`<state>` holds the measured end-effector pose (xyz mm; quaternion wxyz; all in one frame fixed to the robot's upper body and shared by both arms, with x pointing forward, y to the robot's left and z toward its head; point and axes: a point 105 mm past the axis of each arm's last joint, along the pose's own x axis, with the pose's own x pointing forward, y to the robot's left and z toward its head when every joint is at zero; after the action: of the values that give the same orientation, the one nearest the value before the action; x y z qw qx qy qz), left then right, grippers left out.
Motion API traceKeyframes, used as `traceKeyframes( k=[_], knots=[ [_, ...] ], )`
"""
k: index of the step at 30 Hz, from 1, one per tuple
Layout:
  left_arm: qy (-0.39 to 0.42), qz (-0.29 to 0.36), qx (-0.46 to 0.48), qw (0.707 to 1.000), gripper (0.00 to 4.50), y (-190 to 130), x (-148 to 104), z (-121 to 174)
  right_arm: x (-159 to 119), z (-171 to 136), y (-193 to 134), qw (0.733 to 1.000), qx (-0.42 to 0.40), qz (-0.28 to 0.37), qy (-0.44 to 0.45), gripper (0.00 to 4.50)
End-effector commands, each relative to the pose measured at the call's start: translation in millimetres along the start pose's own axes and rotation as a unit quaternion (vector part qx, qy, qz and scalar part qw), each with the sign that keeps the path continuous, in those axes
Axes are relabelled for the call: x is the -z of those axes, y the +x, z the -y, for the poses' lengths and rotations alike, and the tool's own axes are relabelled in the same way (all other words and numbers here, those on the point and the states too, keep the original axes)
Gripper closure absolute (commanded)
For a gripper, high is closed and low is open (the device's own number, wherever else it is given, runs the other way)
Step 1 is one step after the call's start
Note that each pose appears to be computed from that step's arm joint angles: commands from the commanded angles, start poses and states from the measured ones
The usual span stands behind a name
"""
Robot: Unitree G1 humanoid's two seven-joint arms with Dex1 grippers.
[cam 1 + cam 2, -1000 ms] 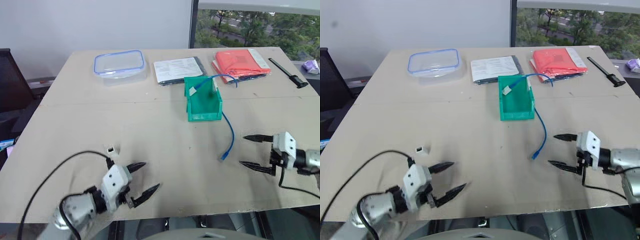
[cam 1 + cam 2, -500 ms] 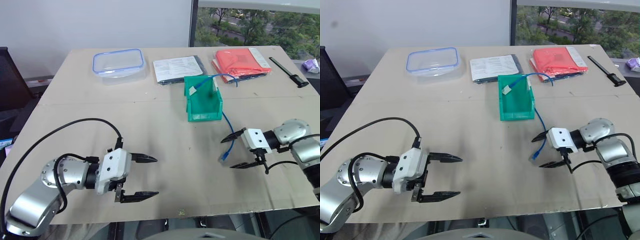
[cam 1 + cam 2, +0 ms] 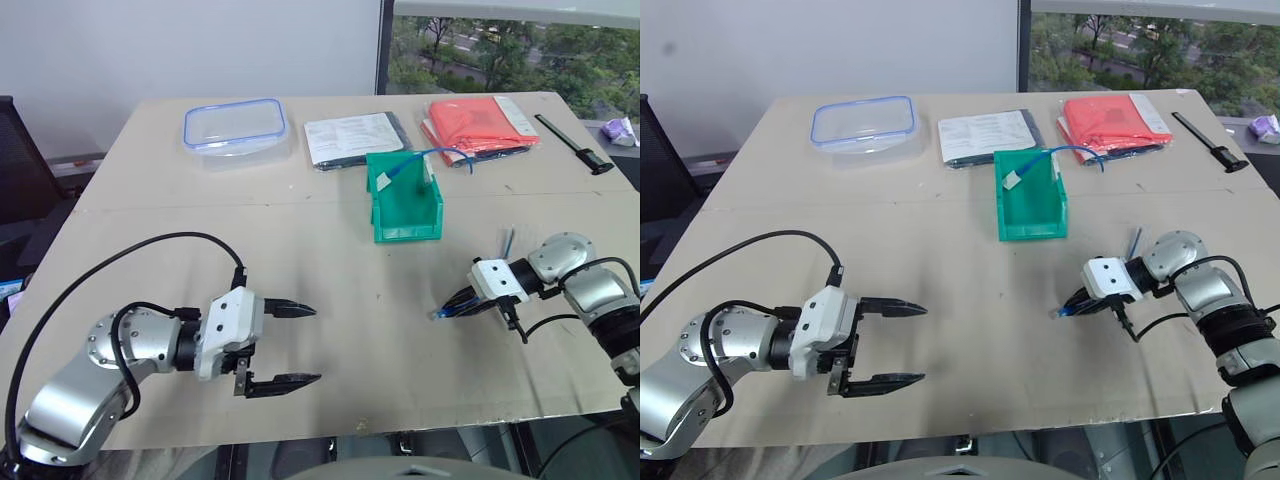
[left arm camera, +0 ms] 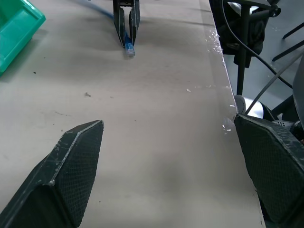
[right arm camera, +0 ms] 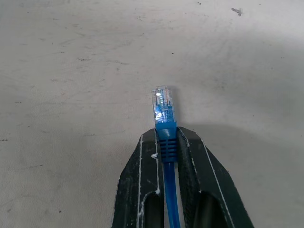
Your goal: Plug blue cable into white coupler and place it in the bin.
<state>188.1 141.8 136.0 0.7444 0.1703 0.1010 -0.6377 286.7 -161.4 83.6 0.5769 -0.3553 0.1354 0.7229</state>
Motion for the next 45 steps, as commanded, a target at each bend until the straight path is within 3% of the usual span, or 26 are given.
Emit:
traceKeyframes(
  k=[1, 7, 15, 19, 20, 26, 30, 34, 40, 45],
  knots=[
    [0.011, 0.01, -0.005, 1.0, 0.0, -0.4, -6.2, 1.4, -10.9, 0.6, 5.3, 0.999, -0.024, 0.021, -0.005, 4.43],
    [0.006, 0.012, -0.016, 1.0, 0.0, -1.0, -3.0, -2.0, -38.8, 24.4, 32.2, 0.997, 0.021, 0.062, 0.049, 4.43],
    [-0.009, 0.02, -0.041, 0.999, 0.0, 2.8, -0.1, -10.4, -60.7, 46.2, 67.5, 0.988, 0.079, 0.07, 0.117, 4.43],
    [-0.03, 0.018, -0.081, 0.996, 0.0, 3.7, 5.7, -21.6, -70.1, 55.4, 67.8, 0.98, 0.115, 0.088, 0.139, 3.05],
    [-0.036, 0.016, -0.092, 0.995, 0.0, 3.6, 8.4, -25.1, -72.5, 55.4, 64.1, 0.978, 0.12, 0.095, 0.143, 2.38],
    [-0.052, 0.001, -0.137, 0.989, 0.0, 17.5, 19.6, -49.4, -86.4, 52.7, 24.2, 0.963, 0.176, 0.15, 0.138, 0.03],
    [0.005, -0.054, -0.152, 0.987, 0.0, 49.1, 32.3, -73.7, -89.6, 26.6, -4.2, 0.932, 0.231, 0.228, 0.161, 0.03],
    [0.019, -0.055, -0.086, 0.995, 0.0, 71.5, 29.3, -81.7, -79.2, -10.5, -3.1, 0.906, 0.273, 0.265, 0.187, 0.03],
    [0.053, -0.067, -0.004, 0.996, 0.0, 90.8, 26.4, -94.3, -51.8, -57.3, 5.1, 0.884, 0.326, 0.238, 0.235, 0.03],
    [0.078, -0.079, 0.063, 0.992, 0.0, 100.1, 25.9, -90.4, -42.1, -67.1, -4.5, 0.873, 0.379, 0.212, 0.222, 0.03]
  ],
)
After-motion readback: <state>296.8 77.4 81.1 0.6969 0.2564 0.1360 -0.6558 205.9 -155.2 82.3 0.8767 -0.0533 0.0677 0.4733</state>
